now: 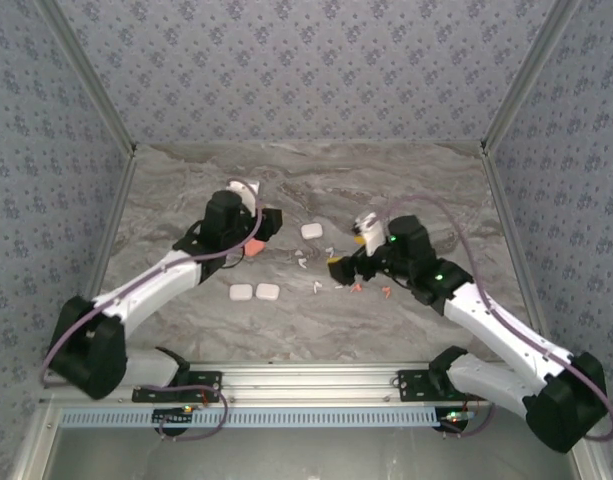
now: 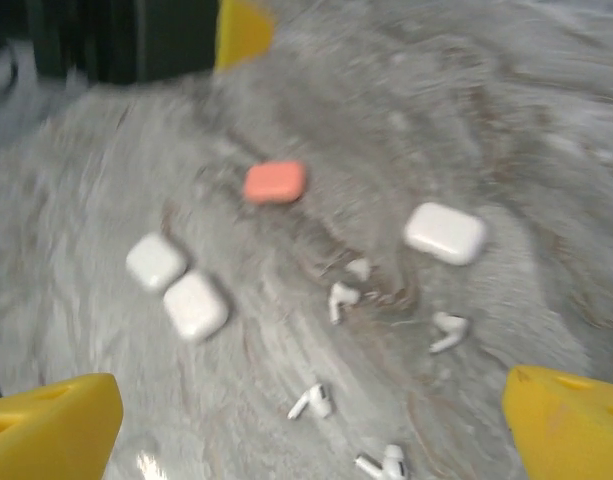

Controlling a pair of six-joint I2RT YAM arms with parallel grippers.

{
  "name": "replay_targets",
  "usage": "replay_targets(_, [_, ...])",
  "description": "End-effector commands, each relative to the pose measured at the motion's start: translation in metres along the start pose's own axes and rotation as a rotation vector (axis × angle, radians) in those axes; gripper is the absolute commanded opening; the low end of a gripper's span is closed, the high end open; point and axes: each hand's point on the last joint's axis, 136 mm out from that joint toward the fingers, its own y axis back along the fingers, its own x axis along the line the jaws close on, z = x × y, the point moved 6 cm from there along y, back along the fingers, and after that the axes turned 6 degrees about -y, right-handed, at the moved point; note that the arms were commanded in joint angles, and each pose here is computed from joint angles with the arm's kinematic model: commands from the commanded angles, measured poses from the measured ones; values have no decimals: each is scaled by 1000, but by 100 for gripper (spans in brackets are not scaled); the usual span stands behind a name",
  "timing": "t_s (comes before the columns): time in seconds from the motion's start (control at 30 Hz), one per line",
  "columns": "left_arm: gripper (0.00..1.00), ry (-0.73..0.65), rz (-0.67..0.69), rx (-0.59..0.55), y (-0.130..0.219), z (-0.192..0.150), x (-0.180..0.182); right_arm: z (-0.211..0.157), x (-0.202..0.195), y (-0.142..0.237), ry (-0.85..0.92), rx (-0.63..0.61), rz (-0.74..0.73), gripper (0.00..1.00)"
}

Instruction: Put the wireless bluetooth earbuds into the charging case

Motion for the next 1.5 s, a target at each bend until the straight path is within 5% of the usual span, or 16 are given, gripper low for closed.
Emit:
replay_targets(0.0, [62, -15, 118, -106, 31, 4, 16, -6, 24, -22, 299, 54, 80, 100])
replay_targets(0.13, [89, 45, 149, -219, 62, 1, 30, -18, 42, -57, 418, 126, 136, 100])
replay_targets(0.23, [99, 101, 178, -272, 79, -6, 44, -27, 56, -82, 515, 139, 142, 100])
replay_targets(0.53, [99, 143, 257, -312, 117, -21, 64, -62, 72, -153, 590, 194, 221, 99])
replay_targets(0.9, [99, 159, 263, -287, 118, -29, 66, -76, 69, -209, 523, 281, 283, 96])
replay_targets(1.3, [99, 160, 289, -282, 118, -31, 69, -105, 57, -218, 485, 404, 285, 76])
replay_targets(1.47, [99, 170, 289, -292, 117, -31, 70, -102, 55, -211, 498, 415, 252, 59])
